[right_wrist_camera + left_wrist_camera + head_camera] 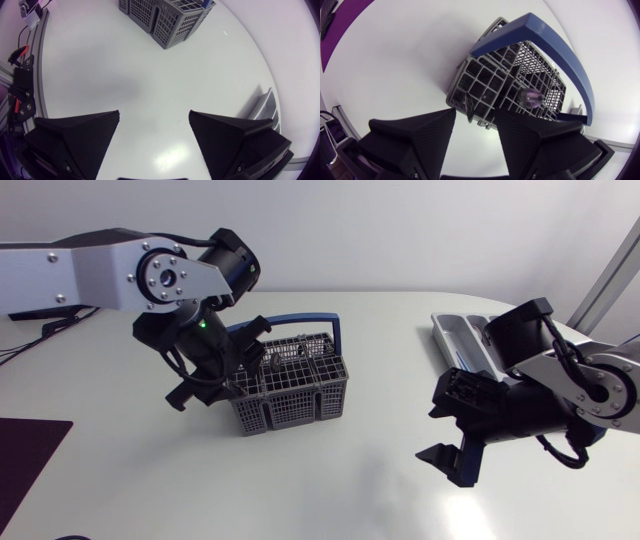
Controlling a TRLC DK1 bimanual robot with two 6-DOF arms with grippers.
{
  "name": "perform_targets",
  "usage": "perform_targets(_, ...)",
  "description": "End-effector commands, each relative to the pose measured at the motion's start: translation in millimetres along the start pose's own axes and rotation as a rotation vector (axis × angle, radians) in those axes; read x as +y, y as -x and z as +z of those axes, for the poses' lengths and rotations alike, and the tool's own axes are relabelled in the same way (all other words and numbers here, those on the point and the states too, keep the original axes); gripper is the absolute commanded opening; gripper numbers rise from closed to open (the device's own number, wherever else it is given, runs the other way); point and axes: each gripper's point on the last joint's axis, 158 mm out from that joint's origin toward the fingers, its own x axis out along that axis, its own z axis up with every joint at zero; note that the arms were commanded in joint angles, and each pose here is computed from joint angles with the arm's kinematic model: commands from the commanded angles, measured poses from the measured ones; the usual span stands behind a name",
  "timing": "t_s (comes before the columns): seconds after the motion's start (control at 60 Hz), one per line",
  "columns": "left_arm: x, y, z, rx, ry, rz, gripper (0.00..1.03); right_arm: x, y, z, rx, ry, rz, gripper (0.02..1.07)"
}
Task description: Unload the cutlery basket into the drawer organizer.
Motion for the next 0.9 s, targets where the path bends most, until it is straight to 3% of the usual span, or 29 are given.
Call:
perform_targets(0.0, -2.9, -3.4, 10.7, -0.026, 0.050, 0.009, 0.40, 6.6, -5.5, -3.6, 0.008, -0.016, 0.014, 1.02)
perform_targets(0.2, -1.5, -4.4, 14.1, -0.037, 0.056, 0.014, 0.35, 11.0, -9.7, -2.7, 0.007, -0.012, 0.022, 1.02)
perform_targets(0.267, -1.0, -4.5, 15.5, -0.039, 0.059, 0.015, 0.29, 12.1, -10.4, -2.1, 0.006, -0.010, 0.024, 1.02)
perform_targets(0.65, -1.5, -5.5, 11.9, -0.027, 0.062, 0.012, 0.24, 15.7, -16.1, -4.7, 0.014, -0.003, 0.022, 1.02)
perform_targets(0.883, 2.8, -9.7, 11.7, -0.025, 0.062, 0.017, 0.12, 17.6, -16.4, -6.5, 0.016, -0.003, 0.025, 1.02)
